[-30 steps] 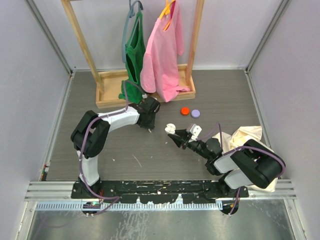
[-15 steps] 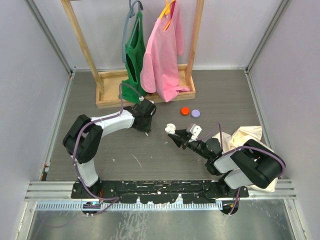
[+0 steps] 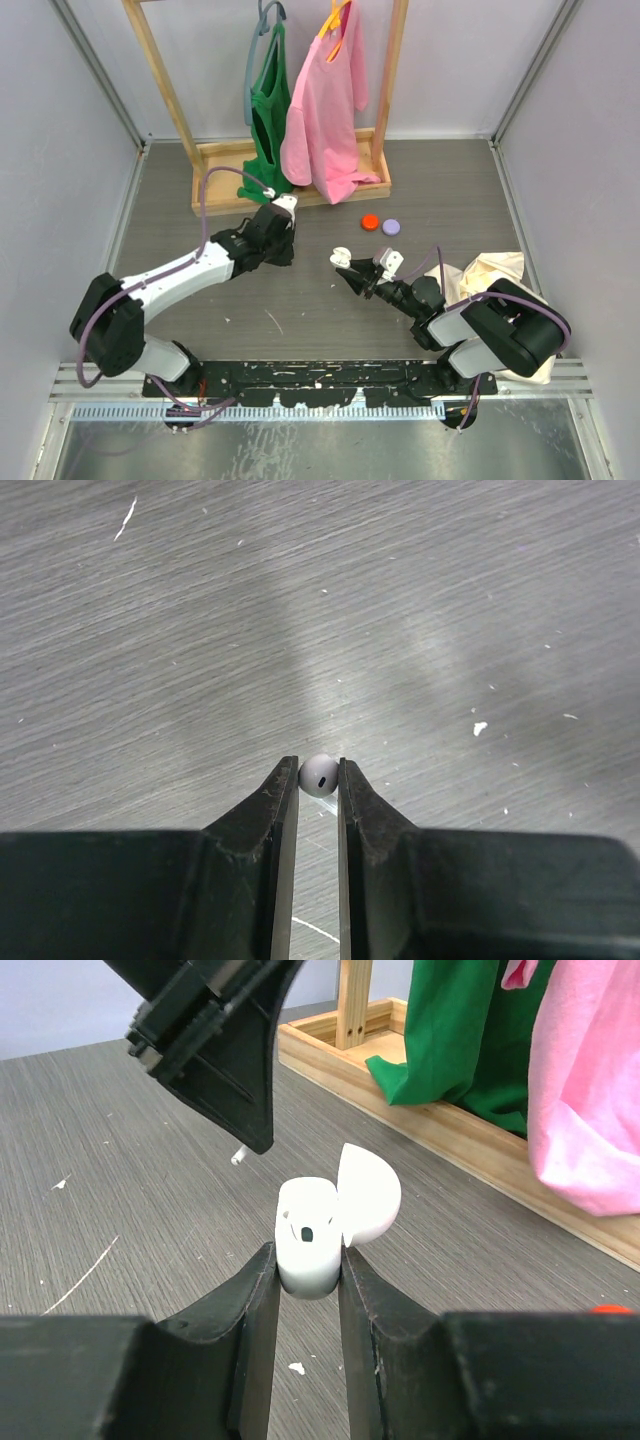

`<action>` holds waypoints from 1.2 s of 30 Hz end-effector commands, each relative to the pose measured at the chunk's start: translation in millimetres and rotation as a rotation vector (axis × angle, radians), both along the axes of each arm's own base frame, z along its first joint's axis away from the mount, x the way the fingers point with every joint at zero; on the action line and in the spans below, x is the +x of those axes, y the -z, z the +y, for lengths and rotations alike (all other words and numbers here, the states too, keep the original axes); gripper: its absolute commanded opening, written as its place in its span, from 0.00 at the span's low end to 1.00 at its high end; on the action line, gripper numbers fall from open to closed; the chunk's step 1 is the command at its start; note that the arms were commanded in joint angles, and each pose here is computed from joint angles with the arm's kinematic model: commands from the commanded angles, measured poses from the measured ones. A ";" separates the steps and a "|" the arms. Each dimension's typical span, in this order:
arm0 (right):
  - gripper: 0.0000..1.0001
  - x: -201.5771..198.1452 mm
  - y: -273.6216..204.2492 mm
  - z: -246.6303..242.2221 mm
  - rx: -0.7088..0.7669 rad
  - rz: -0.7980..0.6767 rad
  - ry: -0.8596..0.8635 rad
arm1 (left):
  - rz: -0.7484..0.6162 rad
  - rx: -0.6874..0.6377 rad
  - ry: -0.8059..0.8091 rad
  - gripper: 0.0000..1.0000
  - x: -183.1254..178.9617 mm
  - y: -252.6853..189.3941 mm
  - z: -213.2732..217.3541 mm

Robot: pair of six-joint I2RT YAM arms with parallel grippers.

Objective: Insert the wireless bluetooth earbuds into the charging case
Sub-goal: Pick up the earbud from the center of the board, then place the earbud in the charging case.

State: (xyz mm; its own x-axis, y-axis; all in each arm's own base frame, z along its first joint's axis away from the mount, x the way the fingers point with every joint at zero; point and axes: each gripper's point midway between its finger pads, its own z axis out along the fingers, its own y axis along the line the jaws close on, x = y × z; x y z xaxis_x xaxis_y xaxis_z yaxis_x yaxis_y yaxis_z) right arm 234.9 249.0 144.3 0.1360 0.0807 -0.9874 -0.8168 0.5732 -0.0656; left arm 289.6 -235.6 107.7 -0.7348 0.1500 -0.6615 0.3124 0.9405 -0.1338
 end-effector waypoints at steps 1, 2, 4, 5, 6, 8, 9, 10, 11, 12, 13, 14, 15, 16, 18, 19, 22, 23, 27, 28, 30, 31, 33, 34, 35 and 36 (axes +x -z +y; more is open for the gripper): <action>0.01 -2.6 -35.3 1.3 0.075 -0.120 -0.012 | -0.172 -0.067 0.044 0.17 4.8 -39.4 -9.4; 0.01 -3.2 -35.3 1.7 0.074 -0.121 -0.016 | -0.195 -0.080 0.054 0.17 2.5 -45.0 -10.8; 0.01 -3.7 -36.1 2.4 0.076 -0.122 -0.021 | -0.246 -0.095 0.078 0.16 -2.0 -53.5 -13.4; 0.01 -4.2 -35.9 2.6 0.076 -0.121 -0.024 | -0.283 -0.112 0.091 0.16 -4.8 -63.1 -15.0; 0.01 -4.5 -35.8 3.1 0.076 -0.120 -0.027 | -0.317 -0.122 0.104 0.16 -6.7 -70.7 -16.4; 0.01 -5.0 -36.0 3.5 0.076 -0.121 -0.030 | -0.366 -0.134 0.127 0.16 -9.8 -80.5 -18.8; 0.01 -5.4 -35.9 3.8 0.076 -0.120 -0.033 | -0.389 -0.145 0.141 0.16 -12.1 -85.8 -20.8; 0.01 -5.4 -36.6 4.2 0.078 -0.121 -0.035 | -0.408 -0.154 0.155 0.16 -13.8 -89.6 -23.2; 0.01 -5.5 -36.1 4.1 0.076 -0.120 -0.036 | -0.433 -0.164 0.173 0.16 -15.2 -94.4 -26.9; 0.01 -5.9 -36.1 4.3 0.077 -0.120 -0.038 | -0.453 -0.172 0.191 0.16 -17.6 -98.2 -30.5; 0.01 -6.0 -36.3 4.8 0.077 -0.120 -0.040 | -0.472 -0.174 0.209 0.16 -19.9 -100.8 -33.2; 0.01 -6.2 -36.3 5.0 0.078 -0.119 -0.042 | -0.491 -0.178 0.230 0.16 -22.4 -103.6 -36.9; 0.01 -6.3 -36.3 5.3 0.077 -0.120 -0.043 | -0.511 -0.181 0.244 0.16 -24.0 -106.6 -39.7; 0.01 -6.4 -36.6 5.3 0.079 -0.119 -0.045 | -0.523 -0.184 0.255 0.16 -25.4 -108.7 -41.8; 0.01 -7.0 -36.5 6.1 0.078 -0.118 -0.049 | -0.545 -0.196 0.277 0.17 -27.6 -113.5 -47.2; 0.01 -7.1 -36.6 6.1 0.079 -0.117 -0.051 | -0.555 -0.202 0.288 0.17 -28.6 -115.0 -50.0; 0.01 -8.3 -37.4 7.0 0.081 -0.119 -0.058 | -0.598 -0.229 0.338 0.18 -32.8 -122.5 -61.5; 0.01 -8.5 -37.5 6.9 0.082 -0.118 -0.059 | -0.614 -0.236 0.356 0.18 -34.5 -124.6 -65.5; 0.01 -9.0 -37.7 7.4 0.082 -0.119 -0.063 | -0.676 -0.257 0.433 0.19 -40.9 -131.9 -80.9; 0.01 -9.3 -37.3 7.5 0.081 -0.118 -0.065 | -0.691 -0.256 0.450 0.19 -42.4 -132.4 -84.8; 0.01 -9.6 -37.6 7.5 0.082 -0.119 -0.066 | -0.724 -0.253 0.482 0.19 -44.7 -135.0 -90.9; 0.01 -9.7 -37.8 7.4 0.082 -0.119 -0.067 | -0.739 -0.251 0.494 0.19 -45.0 -136.4 -93.4; 0.01 -10.3 -38.3 7.7 0.084 -0.119 -0.069 | -0.760 -0.251 0.516 0.19 -45.9 -138.0 -98.2; 0.01 -10.6 -38.0 7.8 0.083 -0.118 -0.070 | -0.768 -0.253 0.526 0.19 -46.2 -138.3 -100.4; 0.01 -10.8 -38.4 8.0 0.085 -0.118 -0.072 | -0.775 -0.255 0.534 0.19 -46.3 -138.0 -102.5; 0.01 -10.4 -38.3 7.7 0.084 -0.118 -0.071 | -0.780 -0.254 0.543 0.19 -46.4 -137.1 -104.5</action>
State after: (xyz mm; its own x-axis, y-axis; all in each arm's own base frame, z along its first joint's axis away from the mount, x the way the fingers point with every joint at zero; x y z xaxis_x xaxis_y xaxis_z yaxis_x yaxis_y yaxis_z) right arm 227.0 254.3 143.9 0.1315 0.0849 -0.9877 -0.8461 0.5287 -0.0672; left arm 241.3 -325.2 216.9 -0.0766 0.1938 -0.9781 0.7586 0.6479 0.0690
